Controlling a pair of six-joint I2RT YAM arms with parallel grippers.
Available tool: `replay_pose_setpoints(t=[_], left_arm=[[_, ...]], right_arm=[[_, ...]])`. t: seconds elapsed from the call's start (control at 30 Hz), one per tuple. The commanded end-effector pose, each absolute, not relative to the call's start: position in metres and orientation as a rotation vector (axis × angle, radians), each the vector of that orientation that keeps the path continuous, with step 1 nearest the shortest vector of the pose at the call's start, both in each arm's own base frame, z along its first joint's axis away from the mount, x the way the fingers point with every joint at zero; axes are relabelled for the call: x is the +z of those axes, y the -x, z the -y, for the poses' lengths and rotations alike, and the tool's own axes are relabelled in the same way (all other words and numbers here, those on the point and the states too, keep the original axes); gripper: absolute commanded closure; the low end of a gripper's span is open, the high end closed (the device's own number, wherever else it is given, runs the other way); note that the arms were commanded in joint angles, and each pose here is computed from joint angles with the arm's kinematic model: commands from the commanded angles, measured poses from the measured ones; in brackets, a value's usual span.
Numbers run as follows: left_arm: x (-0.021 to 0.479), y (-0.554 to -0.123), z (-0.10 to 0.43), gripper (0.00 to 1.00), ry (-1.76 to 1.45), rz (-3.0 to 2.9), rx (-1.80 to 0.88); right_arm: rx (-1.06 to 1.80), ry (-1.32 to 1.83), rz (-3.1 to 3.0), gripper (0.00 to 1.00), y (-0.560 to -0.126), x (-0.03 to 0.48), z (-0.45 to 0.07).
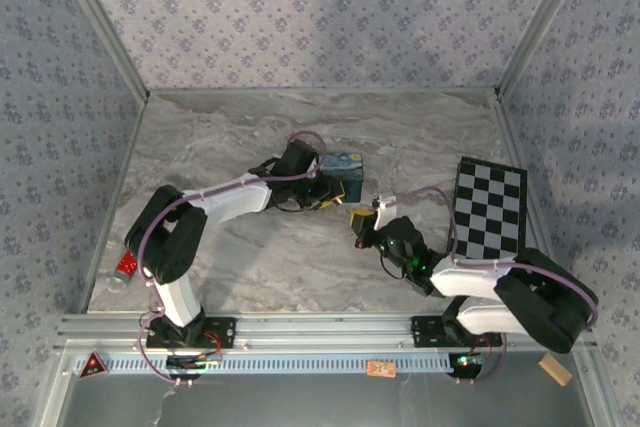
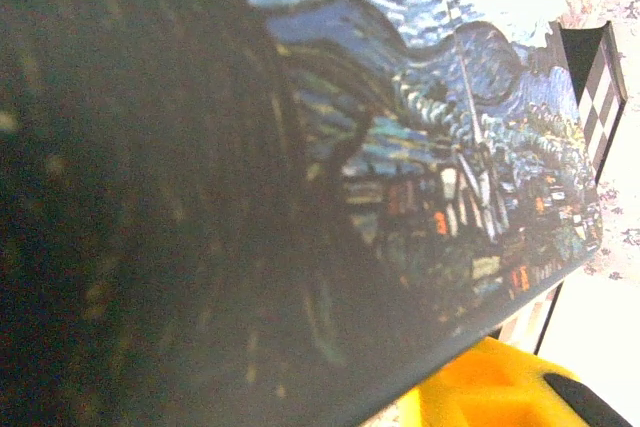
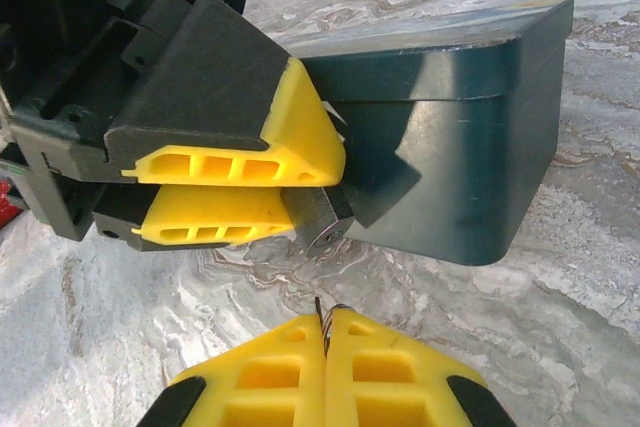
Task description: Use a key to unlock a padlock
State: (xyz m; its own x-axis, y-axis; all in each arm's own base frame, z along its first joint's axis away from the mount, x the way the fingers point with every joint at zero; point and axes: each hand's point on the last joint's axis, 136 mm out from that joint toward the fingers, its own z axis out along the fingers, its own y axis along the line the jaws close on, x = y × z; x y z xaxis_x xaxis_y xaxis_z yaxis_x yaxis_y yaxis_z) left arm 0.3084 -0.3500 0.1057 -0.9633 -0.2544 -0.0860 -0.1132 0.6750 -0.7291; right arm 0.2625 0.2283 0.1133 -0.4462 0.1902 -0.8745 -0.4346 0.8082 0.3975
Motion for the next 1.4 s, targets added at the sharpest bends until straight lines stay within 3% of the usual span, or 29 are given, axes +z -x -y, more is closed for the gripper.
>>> replay_pose_setpoints(t=[0.0, 0.77, 1.17, 1.37], left_arm=[[0.147, -0.315, 0.356, 0.68, 0.274, -2.596, -1.288], [0.155, -0.327, 0.359, 0.69, 0.354, -2.541, -1.375], [0.082, -0.308, 0.31, 0.7, 0.2, -2.762, -0.873], [0.052, -0.3, 0.303, 0.72, 0.119, -2.838, -0.702]], right_arm=[[0.701, 0.134, -1.82, 1.0, -0.274, 0.128, -0.222], [0.776, 0.081, -1.74, 1.0, -0.299, 0.136, -0.227], [0.498, 0.013, -1.901, 1.0, -0.27, 0.128, -0.177], [0.492, -0.021, -1.885, 1.0, -0.259, 0.14, -0.16]])
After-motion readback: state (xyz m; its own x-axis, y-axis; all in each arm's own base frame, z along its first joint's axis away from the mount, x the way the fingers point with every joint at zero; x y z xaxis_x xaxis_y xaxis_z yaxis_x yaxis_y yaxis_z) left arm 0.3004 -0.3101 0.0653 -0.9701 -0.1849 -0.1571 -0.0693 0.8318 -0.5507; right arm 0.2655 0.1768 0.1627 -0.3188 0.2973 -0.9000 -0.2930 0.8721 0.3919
